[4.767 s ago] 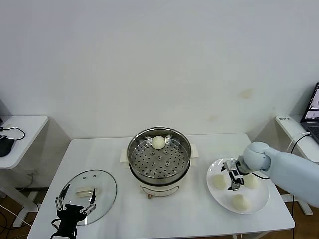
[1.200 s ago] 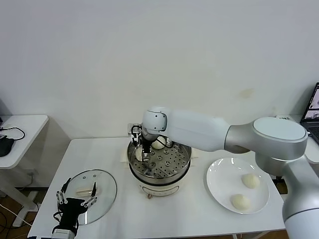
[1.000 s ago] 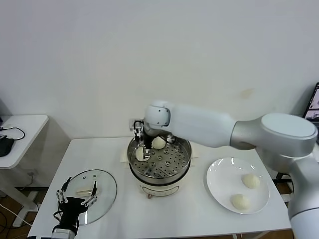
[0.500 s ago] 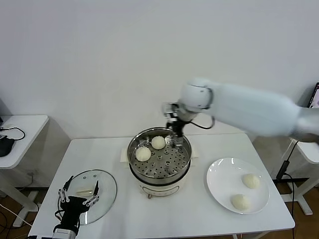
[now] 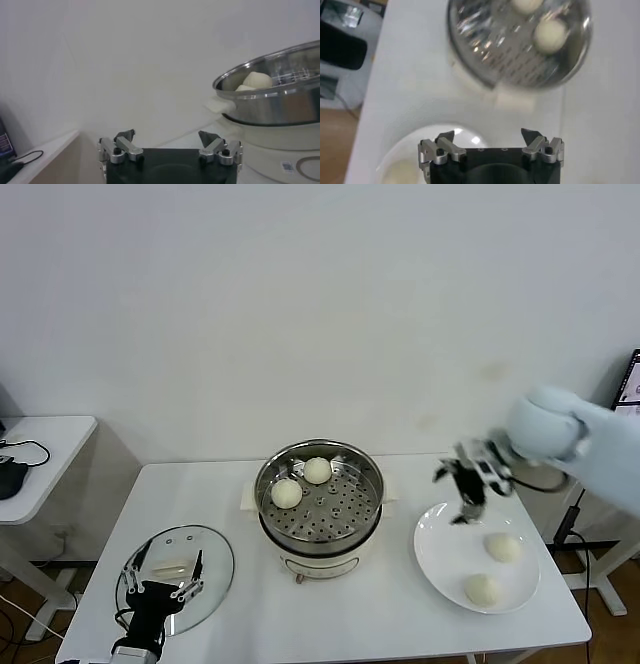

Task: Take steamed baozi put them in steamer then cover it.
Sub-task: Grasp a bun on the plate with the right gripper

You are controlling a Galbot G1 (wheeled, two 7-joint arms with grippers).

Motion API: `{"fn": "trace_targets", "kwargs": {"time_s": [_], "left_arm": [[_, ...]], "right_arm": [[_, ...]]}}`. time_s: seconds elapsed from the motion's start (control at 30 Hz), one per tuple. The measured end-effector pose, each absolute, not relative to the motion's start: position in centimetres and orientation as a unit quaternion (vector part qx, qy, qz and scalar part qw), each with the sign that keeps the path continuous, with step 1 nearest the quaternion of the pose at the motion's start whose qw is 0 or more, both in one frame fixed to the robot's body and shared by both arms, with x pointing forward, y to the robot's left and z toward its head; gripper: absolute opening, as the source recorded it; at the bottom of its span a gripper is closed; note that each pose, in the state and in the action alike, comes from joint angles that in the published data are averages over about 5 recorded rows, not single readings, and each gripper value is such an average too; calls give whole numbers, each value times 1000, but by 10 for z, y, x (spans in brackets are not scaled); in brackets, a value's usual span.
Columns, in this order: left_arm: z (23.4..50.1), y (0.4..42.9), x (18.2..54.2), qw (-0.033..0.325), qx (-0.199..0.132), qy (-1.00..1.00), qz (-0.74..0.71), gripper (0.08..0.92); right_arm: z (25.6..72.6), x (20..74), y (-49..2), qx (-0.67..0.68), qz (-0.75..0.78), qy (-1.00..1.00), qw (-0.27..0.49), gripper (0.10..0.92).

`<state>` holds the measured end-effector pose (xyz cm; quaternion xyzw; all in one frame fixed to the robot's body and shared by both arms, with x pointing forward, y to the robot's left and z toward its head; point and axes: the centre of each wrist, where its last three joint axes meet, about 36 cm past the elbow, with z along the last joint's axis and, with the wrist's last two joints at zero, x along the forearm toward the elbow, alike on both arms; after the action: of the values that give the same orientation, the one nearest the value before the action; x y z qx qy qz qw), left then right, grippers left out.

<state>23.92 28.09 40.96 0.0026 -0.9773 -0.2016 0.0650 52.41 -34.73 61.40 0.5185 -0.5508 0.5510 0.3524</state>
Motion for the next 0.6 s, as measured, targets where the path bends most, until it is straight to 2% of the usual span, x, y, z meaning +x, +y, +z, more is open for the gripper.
{"fn": "trace_targets", "kwargs": {"time_s": [0.27, 0.6], "left_arm": [[407, 280, 235, 73, 6, -977, -202, 823], [402, 281, 230, 83, 10, -975, -205, 823]], "right_arm": [[562, 495, -381, 520, 550, -525, 390, 822], [515, 490, -390, 526, 549, -502, 411, 823]]}}
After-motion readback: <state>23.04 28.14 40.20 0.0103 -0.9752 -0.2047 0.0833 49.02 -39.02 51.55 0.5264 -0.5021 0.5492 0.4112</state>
